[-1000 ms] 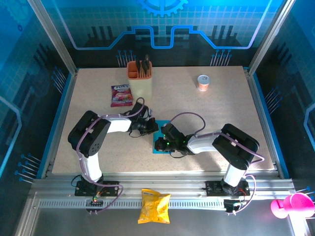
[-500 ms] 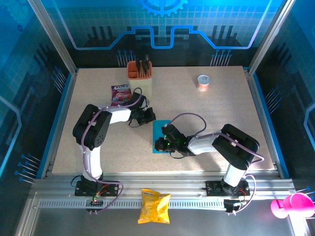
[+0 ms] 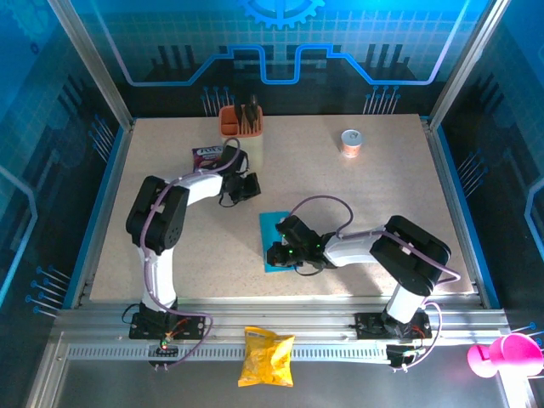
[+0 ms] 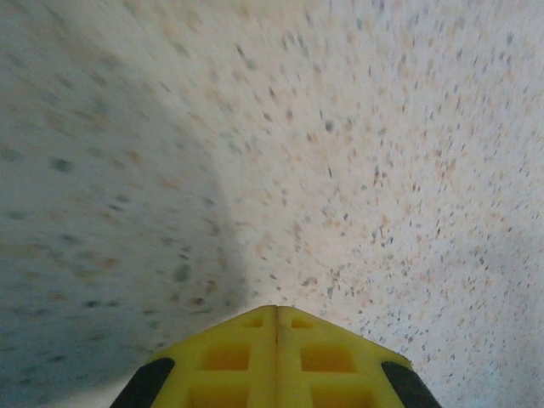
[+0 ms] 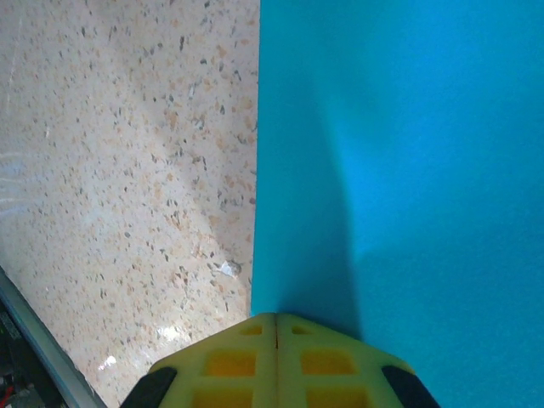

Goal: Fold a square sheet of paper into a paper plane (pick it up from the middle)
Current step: First fold in half a square sheet of paper at the center of the table.

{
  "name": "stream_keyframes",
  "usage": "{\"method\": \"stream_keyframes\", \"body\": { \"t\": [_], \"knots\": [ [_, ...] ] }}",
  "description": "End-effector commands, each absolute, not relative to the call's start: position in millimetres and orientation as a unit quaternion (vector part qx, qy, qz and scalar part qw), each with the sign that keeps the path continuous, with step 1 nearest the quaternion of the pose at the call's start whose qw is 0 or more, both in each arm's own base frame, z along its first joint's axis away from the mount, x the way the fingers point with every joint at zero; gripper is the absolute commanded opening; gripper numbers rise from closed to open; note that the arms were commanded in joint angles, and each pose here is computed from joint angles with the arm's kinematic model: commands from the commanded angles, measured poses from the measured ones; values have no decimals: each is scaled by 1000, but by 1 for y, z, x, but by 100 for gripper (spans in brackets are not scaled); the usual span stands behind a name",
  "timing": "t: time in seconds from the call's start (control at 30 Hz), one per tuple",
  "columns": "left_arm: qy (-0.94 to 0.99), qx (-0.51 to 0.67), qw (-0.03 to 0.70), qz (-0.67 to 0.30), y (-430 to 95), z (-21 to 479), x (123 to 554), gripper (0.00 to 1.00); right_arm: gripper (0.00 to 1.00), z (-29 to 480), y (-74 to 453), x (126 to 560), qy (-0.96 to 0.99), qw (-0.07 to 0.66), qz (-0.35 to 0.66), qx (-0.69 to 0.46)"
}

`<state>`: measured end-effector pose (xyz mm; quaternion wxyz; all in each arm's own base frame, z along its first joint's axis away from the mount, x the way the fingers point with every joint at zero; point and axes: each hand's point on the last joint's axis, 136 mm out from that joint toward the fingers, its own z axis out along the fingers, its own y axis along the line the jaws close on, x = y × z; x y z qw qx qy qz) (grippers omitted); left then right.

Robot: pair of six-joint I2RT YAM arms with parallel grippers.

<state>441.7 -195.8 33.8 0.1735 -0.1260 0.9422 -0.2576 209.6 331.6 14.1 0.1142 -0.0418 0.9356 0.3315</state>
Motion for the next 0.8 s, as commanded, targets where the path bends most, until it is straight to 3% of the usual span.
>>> {"method": "stream_keyframes", "body": {
  "t": [0.0, 0.17, 0.33, 0.77],
  "knots": [
    [934, -103, 206, -272, -194, 75, 431, 0, 0, 16, 318, 207, 947, 89, 302, -66],
    [933, -80, 189, -296, -209, 83, 388, 0, 0, 63, 333, 235, 926, 134, 343, -87],
    [934, -65, 162, -311, -229, 72, 357, 0, 0, 73, 335, 247, 918, 148, 356, -89],
    [937, -62, 134, -316, -246, 51, 357, 0, 0, 47, 351, 257, 917, 131, 371, -67]
  ]
}}
